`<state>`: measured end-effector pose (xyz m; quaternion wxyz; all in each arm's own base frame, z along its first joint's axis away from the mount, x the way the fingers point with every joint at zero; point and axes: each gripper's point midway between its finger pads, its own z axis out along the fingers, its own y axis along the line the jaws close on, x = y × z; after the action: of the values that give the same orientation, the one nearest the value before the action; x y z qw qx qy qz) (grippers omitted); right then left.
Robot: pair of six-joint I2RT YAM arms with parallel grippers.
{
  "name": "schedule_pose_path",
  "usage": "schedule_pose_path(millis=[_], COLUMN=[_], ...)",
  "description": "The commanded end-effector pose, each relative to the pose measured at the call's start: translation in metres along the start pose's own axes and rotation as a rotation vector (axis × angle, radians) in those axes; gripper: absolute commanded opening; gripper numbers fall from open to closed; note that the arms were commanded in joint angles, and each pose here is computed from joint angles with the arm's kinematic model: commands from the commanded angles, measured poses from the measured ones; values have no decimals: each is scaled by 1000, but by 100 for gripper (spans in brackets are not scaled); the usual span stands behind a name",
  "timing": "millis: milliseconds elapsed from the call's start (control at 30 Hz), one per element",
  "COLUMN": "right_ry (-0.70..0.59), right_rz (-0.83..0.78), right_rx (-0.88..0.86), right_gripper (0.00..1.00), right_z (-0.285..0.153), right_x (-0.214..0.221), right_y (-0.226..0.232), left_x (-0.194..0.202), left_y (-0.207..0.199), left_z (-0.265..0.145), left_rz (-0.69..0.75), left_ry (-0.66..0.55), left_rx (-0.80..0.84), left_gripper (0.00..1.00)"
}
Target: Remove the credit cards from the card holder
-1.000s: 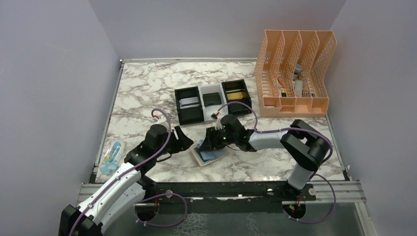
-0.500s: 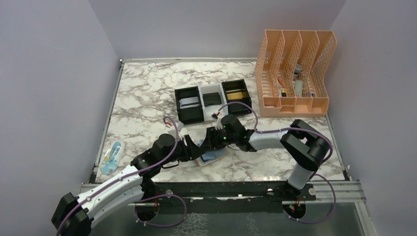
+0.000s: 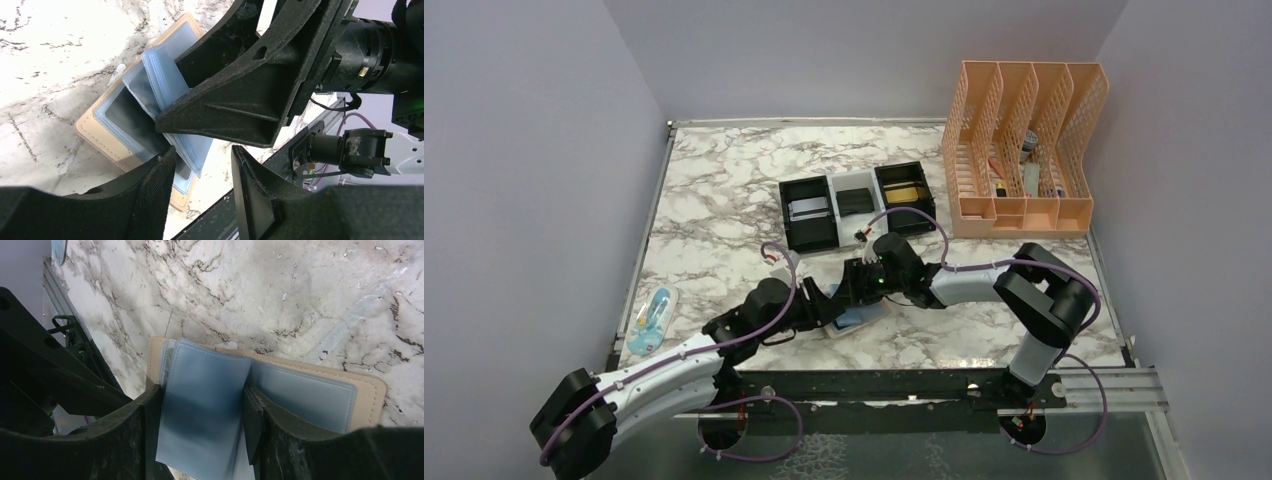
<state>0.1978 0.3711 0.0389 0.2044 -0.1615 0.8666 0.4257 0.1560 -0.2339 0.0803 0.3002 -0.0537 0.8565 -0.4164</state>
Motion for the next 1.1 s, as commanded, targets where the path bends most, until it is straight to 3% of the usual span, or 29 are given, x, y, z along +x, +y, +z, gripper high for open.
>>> schedule_pose_path(millis=[0, 667, 1067], right_ry=[62, 66, 64], right_rz=[33, 41, 28], right_rx=[20, -4, -13], right_gripper=[48, 48, 57], right_z=[0, -1, -4], right_x=[18, 19, 15], right_y=[-9, -5, 0], left_x=[-7, 5, 6], left_y=[-4, 9, 7], left_z=[4, 13, 16], left_rz=[-15, -3, -5], left_ry=[-50, 2, -14], left_rx=[22, -47, -1], left_gripper=[47, 47, 28])
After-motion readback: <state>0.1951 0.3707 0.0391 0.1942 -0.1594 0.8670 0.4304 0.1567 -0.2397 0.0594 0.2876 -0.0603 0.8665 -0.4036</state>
